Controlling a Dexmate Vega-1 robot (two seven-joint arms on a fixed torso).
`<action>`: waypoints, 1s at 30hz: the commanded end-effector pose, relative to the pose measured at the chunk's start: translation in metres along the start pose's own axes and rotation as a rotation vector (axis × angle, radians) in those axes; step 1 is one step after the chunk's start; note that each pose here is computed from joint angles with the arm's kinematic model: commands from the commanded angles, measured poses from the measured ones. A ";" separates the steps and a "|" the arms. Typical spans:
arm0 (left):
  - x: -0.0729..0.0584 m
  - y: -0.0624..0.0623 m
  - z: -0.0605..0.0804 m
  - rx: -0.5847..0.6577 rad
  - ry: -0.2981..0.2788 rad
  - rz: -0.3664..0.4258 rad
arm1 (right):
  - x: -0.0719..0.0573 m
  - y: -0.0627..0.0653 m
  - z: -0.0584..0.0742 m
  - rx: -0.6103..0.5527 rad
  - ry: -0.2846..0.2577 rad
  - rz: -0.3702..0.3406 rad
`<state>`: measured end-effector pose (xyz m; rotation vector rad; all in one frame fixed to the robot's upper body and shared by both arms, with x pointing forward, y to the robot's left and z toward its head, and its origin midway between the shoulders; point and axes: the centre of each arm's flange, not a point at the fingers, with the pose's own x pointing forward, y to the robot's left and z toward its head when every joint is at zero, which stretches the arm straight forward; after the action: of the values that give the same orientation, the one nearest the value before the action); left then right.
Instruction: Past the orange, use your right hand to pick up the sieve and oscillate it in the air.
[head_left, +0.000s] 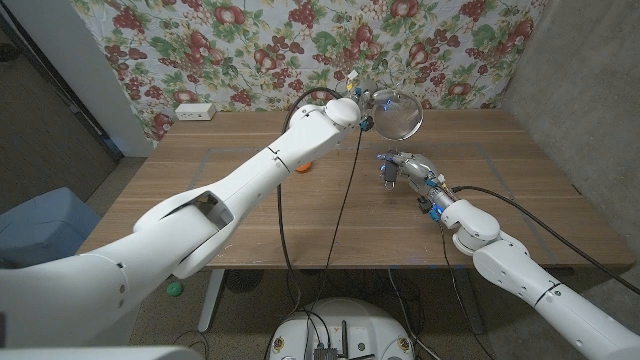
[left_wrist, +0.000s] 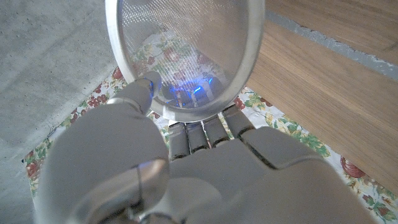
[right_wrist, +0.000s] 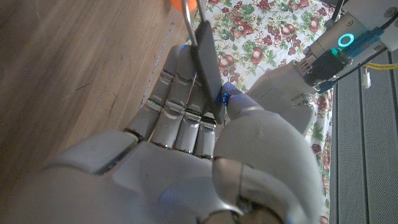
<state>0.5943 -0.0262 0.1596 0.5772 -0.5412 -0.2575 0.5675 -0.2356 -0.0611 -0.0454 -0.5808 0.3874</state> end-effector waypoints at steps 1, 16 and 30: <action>-0.007 0.002 0.002 0.098 -0.049 -0.010 | -0.002 -0.002 -0.005 0.047 0.000 0.018; -0.026 0.007 -0.003 0.144 -0.117 0.032 | 0.000 -0.002 -0.005 0.052 0.008 0.038; -0.058 0.028 -0.027 0.084 -0.187 0.134 | 0.004 -0.002 -0.003 0.035 0.058 0.072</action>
<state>0.5718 0.0047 0.1445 0.6529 -0.7136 -0.2057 0.5709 -0.2371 -0.0632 -0.0273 -0.5486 0.4432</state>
